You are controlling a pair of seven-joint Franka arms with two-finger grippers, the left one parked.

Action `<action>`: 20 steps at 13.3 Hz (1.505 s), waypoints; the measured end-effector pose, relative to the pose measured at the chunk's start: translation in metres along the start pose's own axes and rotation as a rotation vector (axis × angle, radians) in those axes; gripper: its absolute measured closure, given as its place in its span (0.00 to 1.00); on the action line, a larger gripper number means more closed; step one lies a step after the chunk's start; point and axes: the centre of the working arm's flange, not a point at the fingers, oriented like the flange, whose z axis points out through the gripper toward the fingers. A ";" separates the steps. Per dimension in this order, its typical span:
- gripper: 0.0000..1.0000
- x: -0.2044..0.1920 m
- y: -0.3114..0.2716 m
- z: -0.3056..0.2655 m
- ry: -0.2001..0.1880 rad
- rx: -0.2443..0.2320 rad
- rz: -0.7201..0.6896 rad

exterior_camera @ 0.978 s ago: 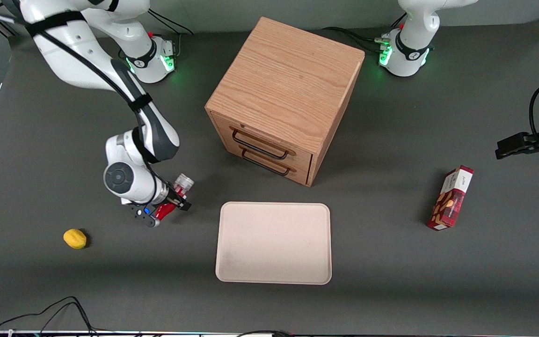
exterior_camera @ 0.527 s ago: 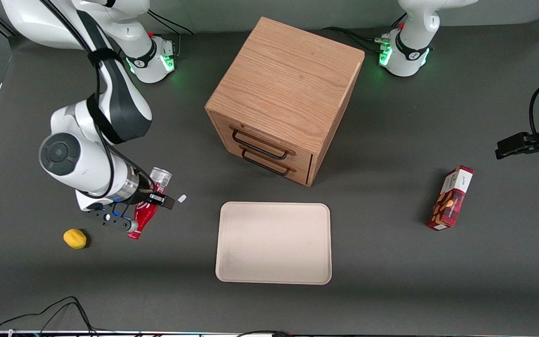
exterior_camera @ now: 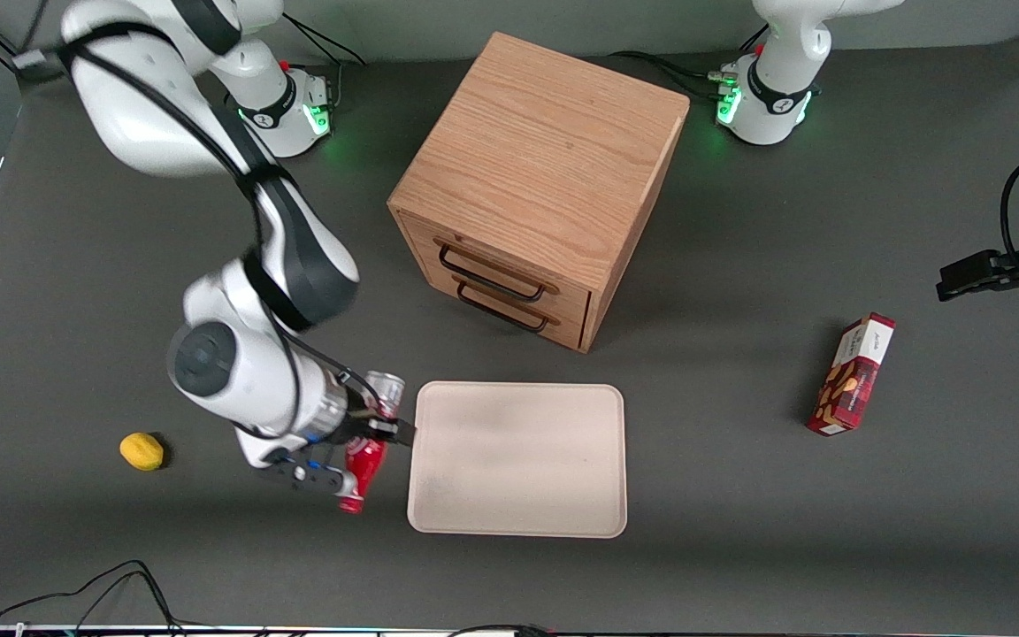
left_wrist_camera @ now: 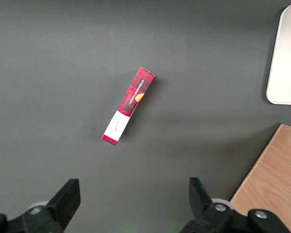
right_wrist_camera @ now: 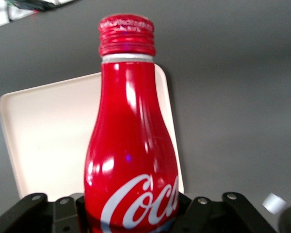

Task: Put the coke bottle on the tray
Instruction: 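Lift the bottle and carry it over the cream tray, then lower the bottle onto the tray and open the right gripper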

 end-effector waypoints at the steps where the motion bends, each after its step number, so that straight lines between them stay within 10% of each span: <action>1: 0.68 0.001 0.004 0.044 -0.010 0.006 0.004; 10: 0.68 -0.008 0.003 0.145 0.001 0.037 0.001; 17: 0.00 -0.011 -0.002 0.150 0.027 0.030 -0.028; 20: 0.00 -0.011 -0.001 0.152 0.027 0.027 -0.029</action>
